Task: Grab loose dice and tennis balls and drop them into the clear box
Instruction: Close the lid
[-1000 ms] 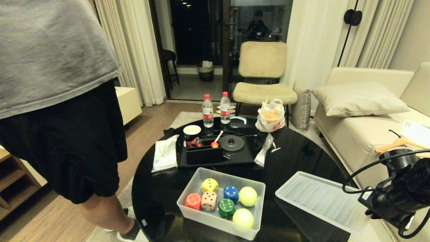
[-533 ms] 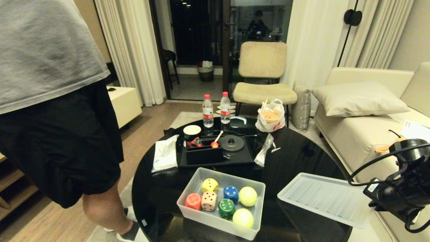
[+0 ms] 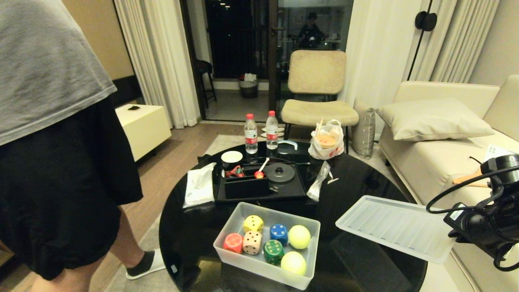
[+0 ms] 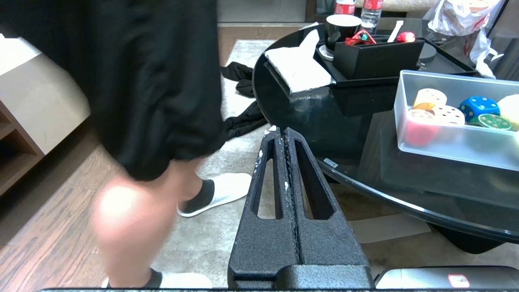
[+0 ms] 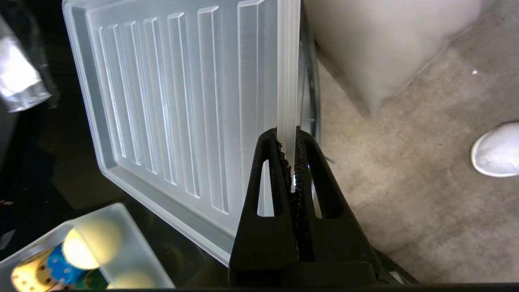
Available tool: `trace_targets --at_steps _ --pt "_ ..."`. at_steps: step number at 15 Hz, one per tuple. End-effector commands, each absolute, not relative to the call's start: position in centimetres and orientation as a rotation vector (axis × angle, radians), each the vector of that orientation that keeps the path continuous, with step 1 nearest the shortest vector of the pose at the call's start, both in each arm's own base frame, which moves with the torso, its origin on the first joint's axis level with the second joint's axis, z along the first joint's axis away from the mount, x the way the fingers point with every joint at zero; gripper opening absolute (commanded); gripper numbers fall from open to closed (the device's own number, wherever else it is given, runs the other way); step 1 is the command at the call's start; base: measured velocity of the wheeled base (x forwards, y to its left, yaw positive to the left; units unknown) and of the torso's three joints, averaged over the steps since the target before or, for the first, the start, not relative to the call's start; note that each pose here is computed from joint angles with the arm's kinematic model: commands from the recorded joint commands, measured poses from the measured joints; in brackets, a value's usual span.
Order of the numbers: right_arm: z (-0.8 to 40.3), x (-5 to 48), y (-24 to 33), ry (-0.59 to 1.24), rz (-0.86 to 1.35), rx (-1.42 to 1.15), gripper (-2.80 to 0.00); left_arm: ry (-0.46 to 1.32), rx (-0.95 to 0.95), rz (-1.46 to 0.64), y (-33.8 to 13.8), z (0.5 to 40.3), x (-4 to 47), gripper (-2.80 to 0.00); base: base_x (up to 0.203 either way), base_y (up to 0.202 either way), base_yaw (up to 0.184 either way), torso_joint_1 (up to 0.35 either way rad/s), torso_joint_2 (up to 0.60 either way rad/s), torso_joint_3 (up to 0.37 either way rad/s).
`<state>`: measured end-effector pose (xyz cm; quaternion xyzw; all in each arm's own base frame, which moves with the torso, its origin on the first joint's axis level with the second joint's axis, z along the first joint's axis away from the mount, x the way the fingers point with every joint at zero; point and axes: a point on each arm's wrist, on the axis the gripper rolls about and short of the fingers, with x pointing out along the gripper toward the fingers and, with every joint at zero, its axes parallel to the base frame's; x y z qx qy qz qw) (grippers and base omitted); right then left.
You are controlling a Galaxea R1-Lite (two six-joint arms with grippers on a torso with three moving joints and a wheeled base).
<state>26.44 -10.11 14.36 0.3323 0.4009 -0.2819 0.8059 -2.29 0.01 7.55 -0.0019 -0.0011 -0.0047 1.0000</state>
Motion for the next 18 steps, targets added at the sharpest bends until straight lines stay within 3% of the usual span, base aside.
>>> trace_targets --at_steps 1,10,18 --pt "16.0 26.0 -10.0 0.817 -0.590 0.719 -2.80 0.000 -0.004 -0.009 0.0 7.5 -2.3 -2.80 0.000 0.000 0.000 0.000 0.00 0.000" --pt "22.4 24.8 -9.1 0.766 -0.472 0.787 -2.80 0.000 -0.005 -0.010 0.0 7.5 -2.3 -2.80 0.000 0.000 0.000 0.000 0.00 0.000" --pt "25.4 26.2 -2.1 0.827 -0.258 0.729 -2.80 0.000 -0.006 -0.011 0.0 7.5 -2.3 -2.80 0.000 0.000 0.000 0.000 0.00 0.000"
